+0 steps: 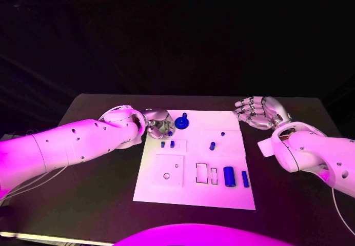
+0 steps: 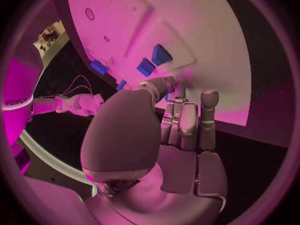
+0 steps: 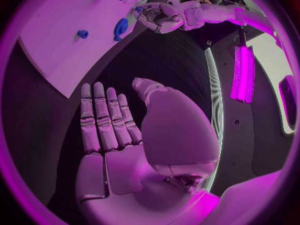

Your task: Assemble the parts on the task board

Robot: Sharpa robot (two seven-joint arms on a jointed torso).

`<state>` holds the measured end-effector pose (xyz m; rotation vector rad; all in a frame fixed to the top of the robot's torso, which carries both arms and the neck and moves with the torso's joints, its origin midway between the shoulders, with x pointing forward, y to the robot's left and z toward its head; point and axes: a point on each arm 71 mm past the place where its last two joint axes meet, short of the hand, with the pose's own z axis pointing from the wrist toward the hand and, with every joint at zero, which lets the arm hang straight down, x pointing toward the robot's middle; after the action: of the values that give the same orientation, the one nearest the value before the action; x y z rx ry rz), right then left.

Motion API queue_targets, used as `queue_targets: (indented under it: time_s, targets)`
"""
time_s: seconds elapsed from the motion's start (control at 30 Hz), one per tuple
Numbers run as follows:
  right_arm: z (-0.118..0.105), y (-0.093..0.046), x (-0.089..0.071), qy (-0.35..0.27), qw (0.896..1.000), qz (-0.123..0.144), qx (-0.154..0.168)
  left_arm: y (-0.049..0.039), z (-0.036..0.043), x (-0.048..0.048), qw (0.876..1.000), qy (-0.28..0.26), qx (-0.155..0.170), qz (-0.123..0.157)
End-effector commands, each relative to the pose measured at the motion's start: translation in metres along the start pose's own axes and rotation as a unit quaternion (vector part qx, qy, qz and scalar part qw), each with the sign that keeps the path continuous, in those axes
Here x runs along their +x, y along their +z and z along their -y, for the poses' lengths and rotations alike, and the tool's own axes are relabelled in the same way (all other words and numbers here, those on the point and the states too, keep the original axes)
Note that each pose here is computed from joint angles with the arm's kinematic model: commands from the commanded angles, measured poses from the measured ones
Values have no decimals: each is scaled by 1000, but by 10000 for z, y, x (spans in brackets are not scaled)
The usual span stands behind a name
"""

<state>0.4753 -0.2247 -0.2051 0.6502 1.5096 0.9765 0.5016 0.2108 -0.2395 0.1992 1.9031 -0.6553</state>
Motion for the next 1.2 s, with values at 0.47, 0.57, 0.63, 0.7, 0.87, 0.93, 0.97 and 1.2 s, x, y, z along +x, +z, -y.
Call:
queue_targets:
  time_s: [0.47,0.57,0.63,0.7,0.87,0.93,0.97,1.2]
  targets:
    - [9,-2,0,-3,1000,0,3,-15,-13,-3,1000,-2,-2,1]
    - [17,1,1,-4,1000,-3,5,-21,-28,-6,1000,-2,-4,1]
    - [24,5,3,-6,1000,-10,5,-30,-53,-10,1000,-2,-8,2]
    - [19,6,11,-10,1000,-19,-3,-44,-84,-16,1000,-2,-12,2]
    - [14,19,44,-41,997,-56,-22,-92,-180,-51,1000,-9,-23,10]
    - [35,37,46,-59,995,-75,-23,-115,-229,-88,999,-22,-30,21]
    - [45,44,46,-68,994,-83,-23,-126,-249,-109,999,-31,-33,29]
    - [78,105,57,-197,968,-153,-37,-263,-491,-332,969,-209,-65,116]
